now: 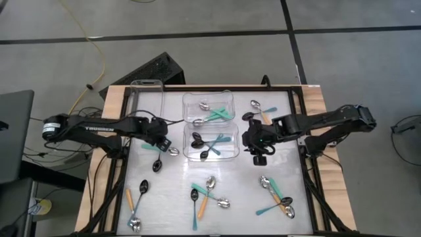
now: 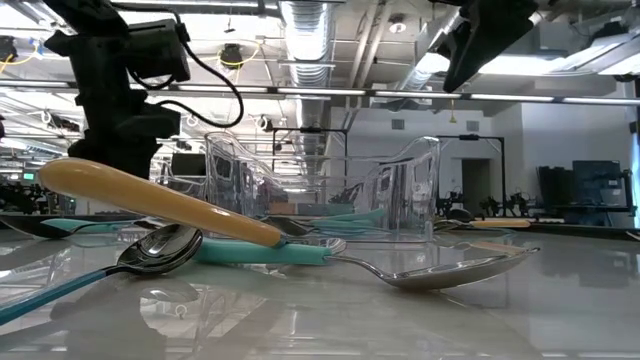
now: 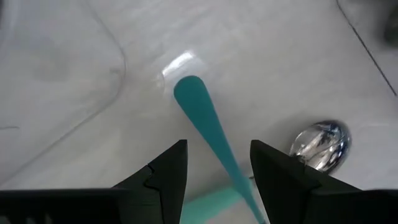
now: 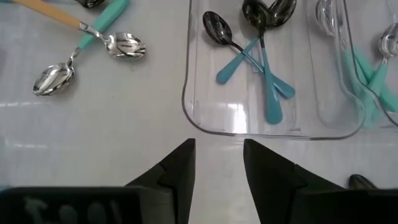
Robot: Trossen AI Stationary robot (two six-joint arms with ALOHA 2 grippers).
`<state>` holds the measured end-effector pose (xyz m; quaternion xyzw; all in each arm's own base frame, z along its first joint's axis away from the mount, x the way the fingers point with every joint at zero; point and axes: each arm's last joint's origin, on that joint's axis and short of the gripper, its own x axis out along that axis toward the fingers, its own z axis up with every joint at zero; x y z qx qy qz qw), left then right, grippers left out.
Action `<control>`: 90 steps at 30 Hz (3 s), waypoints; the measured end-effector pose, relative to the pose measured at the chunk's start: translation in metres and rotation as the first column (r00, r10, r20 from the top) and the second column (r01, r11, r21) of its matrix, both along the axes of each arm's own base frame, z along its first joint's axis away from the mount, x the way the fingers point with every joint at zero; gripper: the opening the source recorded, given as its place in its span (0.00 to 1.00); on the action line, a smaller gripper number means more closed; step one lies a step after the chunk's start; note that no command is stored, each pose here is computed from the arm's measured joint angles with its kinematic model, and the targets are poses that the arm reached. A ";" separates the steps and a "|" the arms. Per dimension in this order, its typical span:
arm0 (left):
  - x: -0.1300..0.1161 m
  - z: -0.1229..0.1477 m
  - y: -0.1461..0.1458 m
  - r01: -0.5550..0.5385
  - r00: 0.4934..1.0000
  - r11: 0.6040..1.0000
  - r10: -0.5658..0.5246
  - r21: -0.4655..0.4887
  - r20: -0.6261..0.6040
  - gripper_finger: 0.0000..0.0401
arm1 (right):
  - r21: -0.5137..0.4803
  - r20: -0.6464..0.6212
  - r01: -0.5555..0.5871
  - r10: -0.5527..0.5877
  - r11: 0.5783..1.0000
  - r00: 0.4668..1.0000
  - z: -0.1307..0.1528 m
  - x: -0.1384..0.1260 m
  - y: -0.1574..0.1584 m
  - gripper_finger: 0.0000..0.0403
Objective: Sort silverware by color (type)
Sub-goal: Put the blue spoon into the bottom transparent bin
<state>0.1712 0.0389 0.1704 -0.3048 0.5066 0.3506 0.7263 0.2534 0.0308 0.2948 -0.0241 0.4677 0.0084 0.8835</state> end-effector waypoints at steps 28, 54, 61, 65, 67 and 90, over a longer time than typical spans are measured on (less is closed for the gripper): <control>0.032 0.039 -0.025 0.111 0.984 0.994 -0.107 0.020 -0.140 0.40 | -0.034 0.004 -0.024 0.025 0.999 1.000 0.001 0.001 -0.007 0.39; 0.034 -0.024 -0.009 0.156 0.954 0.986 -0.167 -0.065 -0.249 0.35 | -0.036 -0.023 -0.035 0.034 0.999 0.999 -0.010 0.012 -0.004 0.39; 0.035 -0.024 -0.009 0.178 0.952 0.983 -0.185 -0.051 -0.242 0.15 | -0.036 -0.021 -0.036 0.035 0.999 0.999 -0.010 0.012 -0.004 0.39; 0.038 -0.024 -0.010 0.205 0.953 0.976 -0.216 -0.075 -0.213 0.03 | -0.034 -0.022 -0.031 0.031 0.999 0.999 -0.010 0.012 -0.004 0.39; 0.039 -0.024 -0.010 0.214 0.952 0.973 -0.228 -0.088 -0.203 0.01 | -0.032 -0.023 -0.029 0.028 0.999 0.999 -0.010 0.012 -0.004 0.39; 0.022 0.054 -0.019 0.275 0.952 0.961 -0.277 0.036 0.130 0.00 | 0.025 -0.067 0.061 -0.059 0.998 0.996 -0.013 0.008 -0.004 0.39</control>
